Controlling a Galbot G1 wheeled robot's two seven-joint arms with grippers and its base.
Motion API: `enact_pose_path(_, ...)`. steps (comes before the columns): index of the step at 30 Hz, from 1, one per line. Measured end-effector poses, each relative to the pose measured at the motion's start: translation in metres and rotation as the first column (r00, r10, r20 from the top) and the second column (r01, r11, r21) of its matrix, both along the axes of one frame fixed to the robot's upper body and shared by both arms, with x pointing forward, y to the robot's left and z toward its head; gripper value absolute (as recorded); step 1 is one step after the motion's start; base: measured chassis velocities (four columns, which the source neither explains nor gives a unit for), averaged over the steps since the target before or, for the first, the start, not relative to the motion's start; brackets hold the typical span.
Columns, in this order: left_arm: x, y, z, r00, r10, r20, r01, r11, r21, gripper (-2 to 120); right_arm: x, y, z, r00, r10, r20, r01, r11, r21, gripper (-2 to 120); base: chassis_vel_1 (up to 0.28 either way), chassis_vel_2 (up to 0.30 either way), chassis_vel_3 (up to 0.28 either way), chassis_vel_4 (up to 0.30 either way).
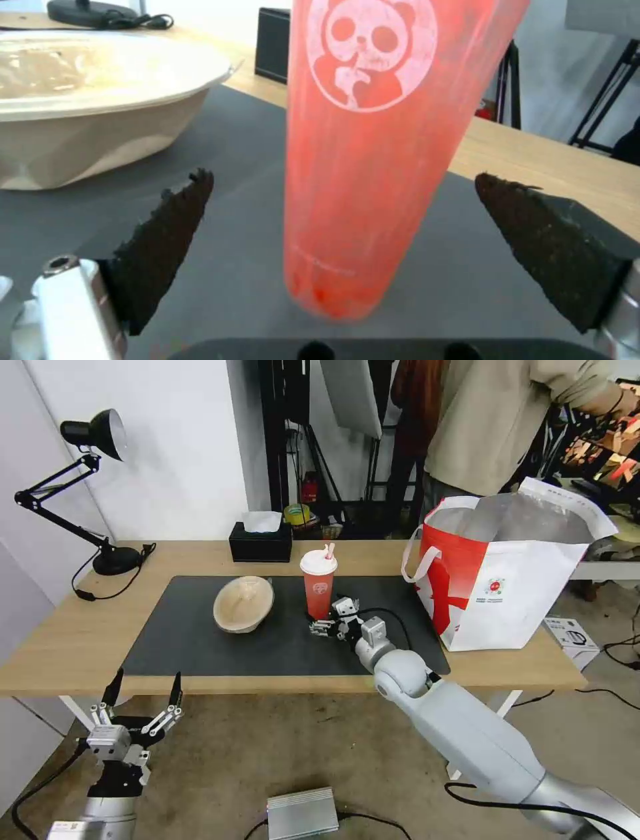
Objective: Pick up the trash from the table and place it into the takeout bag.
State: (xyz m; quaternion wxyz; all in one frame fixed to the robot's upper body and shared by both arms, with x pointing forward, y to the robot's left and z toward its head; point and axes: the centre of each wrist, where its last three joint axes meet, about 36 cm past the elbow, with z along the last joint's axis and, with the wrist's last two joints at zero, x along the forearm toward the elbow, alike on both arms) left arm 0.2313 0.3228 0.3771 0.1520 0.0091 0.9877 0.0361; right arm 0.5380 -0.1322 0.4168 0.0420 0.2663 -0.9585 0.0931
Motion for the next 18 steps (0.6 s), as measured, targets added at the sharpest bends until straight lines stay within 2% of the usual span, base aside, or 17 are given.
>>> enact_pose_path(18, 0.004, 0.005, -0.006, 1.0, -0.009, -0.012, 0.009, 1.0, 0.003, 100, 0.027, 0.009, -0.023, 0.999, -0.046, 0.003, 0.046, 0.999, -0.009, 100, 0.0, 0.0, 0.0, 0.0)
